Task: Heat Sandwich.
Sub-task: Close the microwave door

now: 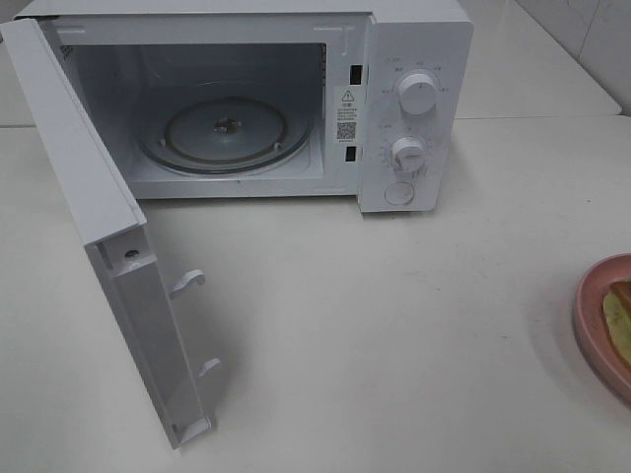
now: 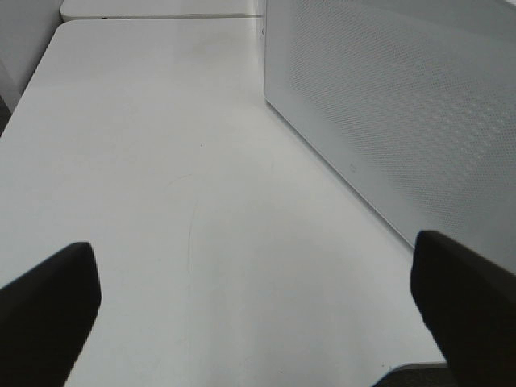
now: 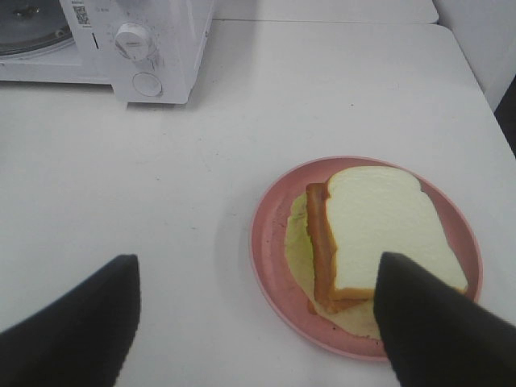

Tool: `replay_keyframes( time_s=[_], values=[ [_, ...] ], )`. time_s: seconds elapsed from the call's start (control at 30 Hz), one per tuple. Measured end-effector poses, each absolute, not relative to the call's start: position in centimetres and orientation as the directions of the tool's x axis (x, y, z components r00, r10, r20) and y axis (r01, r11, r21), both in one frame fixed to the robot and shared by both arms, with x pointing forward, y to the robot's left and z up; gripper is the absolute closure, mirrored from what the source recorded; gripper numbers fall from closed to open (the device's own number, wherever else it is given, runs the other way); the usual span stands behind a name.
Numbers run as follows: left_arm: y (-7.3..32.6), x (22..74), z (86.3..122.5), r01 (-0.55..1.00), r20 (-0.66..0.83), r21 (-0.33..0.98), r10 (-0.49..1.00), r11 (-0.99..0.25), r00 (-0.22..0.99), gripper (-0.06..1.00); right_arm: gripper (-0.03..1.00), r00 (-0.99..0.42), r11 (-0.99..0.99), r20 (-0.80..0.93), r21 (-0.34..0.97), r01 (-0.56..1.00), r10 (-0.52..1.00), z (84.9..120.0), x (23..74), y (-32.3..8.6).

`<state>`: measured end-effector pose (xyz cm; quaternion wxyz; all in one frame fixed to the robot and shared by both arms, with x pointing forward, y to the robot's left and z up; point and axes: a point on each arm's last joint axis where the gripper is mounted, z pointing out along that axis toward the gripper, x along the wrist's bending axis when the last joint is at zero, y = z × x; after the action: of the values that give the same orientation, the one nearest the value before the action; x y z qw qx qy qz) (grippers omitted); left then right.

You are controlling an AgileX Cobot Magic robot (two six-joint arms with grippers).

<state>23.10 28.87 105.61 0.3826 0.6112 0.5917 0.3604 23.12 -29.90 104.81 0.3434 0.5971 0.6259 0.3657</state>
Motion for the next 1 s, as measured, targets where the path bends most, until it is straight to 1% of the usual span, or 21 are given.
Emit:
replay_keyframes(
  time_s=[0.87,0.97,1.0],
  values=[
    [28.8,23.1,105.8,0.440,-0.022,0.898,0.999,0.001,0.043,-0.05,0.20,-0.051,0.019,0.007,0.868,0.496,0.999,104.8,23.1,-29.9],
    [28.9,24.0,106.8,0.409,-0.026,0.912,0.999,0.009,0.035,0.00,0.20,-0.051,0.019,0.007,0.868,0.496,0.999,104.8,23.1,-29.9],
    [29.0,24.9,107.2,0.400,-0.030,0.916,0.999,0.016,0.030,0.03,0.20,-0.051,0.019,0.007,0.868,0.496,0.999,104.8,23.1,-29.9]
  ],
)
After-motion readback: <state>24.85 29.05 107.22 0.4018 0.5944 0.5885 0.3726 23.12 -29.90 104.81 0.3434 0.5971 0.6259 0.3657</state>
